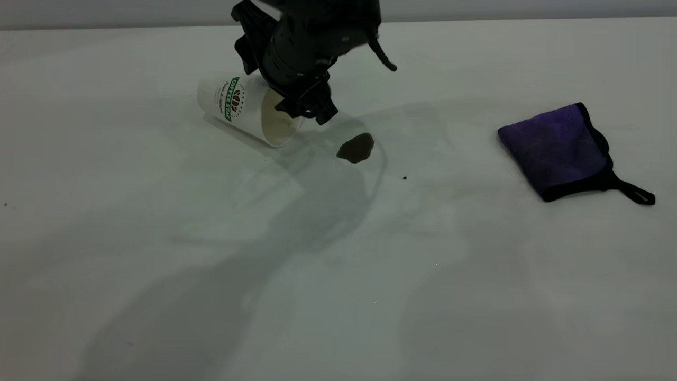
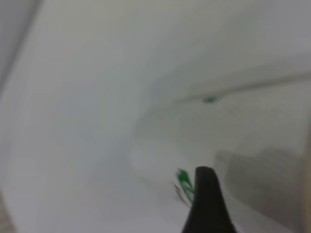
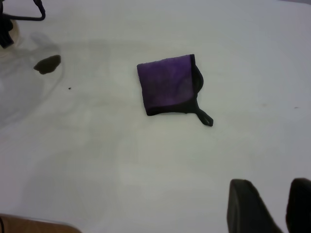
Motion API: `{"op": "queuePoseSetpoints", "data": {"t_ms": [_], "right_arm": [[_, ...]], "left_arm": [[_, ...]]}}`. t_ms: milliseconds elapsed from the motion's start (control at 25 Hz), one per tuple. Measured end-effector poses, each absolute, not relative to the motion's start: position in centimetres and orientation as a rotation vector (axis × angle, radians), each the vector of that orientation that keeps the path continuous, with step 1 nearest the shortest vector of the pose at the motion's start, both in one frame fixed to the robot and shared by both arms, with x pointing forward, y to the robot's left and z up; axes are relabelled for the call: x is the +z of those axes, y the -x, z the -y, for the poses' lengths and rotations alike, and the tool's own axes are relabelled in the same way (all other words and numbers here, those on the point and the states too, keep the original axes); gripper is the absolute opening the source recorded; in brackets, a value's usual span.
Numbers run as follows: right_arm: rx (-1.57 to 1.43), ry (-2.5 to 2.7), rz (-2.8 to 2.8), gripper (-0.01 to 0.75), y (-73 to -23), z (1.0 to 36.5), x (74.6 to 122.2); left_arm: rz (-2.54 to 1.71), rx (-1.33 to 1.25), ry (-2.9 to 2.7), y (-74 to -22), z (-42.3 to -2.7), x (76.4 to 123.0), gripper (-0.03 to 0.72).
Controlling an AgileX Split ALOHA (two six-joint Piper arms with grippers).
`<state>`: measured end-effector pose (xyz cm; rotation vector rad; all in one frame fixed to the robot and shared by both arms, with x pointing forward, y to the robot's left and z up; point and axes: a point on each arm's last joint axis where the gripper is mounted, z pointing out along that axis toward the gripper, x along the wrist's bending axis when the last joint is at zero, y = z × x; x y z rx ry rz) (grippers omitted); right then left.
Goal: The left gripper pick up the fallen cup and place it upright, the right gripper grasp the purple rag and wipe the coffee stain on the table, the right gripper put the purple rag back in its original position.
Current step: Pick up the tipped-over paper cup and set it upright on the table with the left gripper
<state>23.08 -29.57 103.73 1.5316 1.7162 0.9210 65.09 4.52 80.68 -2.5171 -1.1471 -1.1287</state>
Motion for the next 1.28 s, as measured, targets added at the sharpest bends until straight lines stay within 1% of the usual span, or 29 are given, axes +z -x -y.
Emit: {"op": "queuePoseSetpoints", "data": {"t_ms": [120, 160, 240, 360, 440, 480, 560, 640, 720, 760, 880, 1080, 1280], "right_arm": [[0.921, -1.532, -1.716, 0.238, -23.1, 29.6, 103.7], [0.921, -1.532, -1.716, 0.238, -23.1, 29.6, 103.7], [0.921, -1.532, -1.716, 0.238, -23.1, 29.6, 103.7], [0.921, -1.532, -1.716, 0.238, -23.1, 29.6, 103.7], [0.921, -1.532, -1.716, 0.238, -23.1, 29.6, 103.7], [0.921, -1.532, -1.716, 0.238, -23.1, 29.6, 103.7], [0.921, -1.532, -1.716, 0.238, -23.1, 29.6, 103.7], [0.921, -1.532, -1.716, 0.238, -23.1, 29.6, 103.7], [0.921, -1.532, -1.716, 0.238, -23.1, 29.6, 103.7], [0.921, -1.532, -1.716, 0.238, -23.1, 29.6, 103.7], [0.921, -1.532, -1.716, 0.238, -23.1, 29.6, 103.7], [0.921, -1.532, -1.716, 0.238, -23.1, 29.6, 103.7], [0.921, -1.532, -1.716, 0.238, -23.1, 29.6, 103.7]], "left_arm": [[1.046, -1.199, 2.484, -65.4, -4.9, 80.0, 0.522], [1.016, -1.218, 2.471, -65.5, -4.9, 79.9, 0.477], [0.973, -1.247, 2.453, -65.6, -5.1, 79.8, 0.36], [0.944, -1.277, 2.42, -65.7, -5.3, 80.1, 0.11], [0.953, -1.299, 2.376, -65.7, -5.5, 81.1, 0.035], [0.968, -1.304, 2.364, -65.8, -5.5, 82.1, 0.02], [1.006, -1.312, 2.368, -66.0, -5.5, 84.7, 0.016], [1.084, -1.316, 2.408, -66.3, -5.9, 88.8, 0.016], [1.196, -1.268, 2.465, -66.6, -7.1, 92.7, 0.014], [1.277, -1.22, 2.497, -66.7, -8.0, 94.5, 0.015], [1.494, -1.008, 2.583, -67.0, -11.2, 97.6, 0.015], [1.733, -0.625, 2.71, -68.1, -15.7, 97.8, 0.015], [1.893, -0.389, 2.799, -69.8, -18.9, 95.4, 0.015]]}}
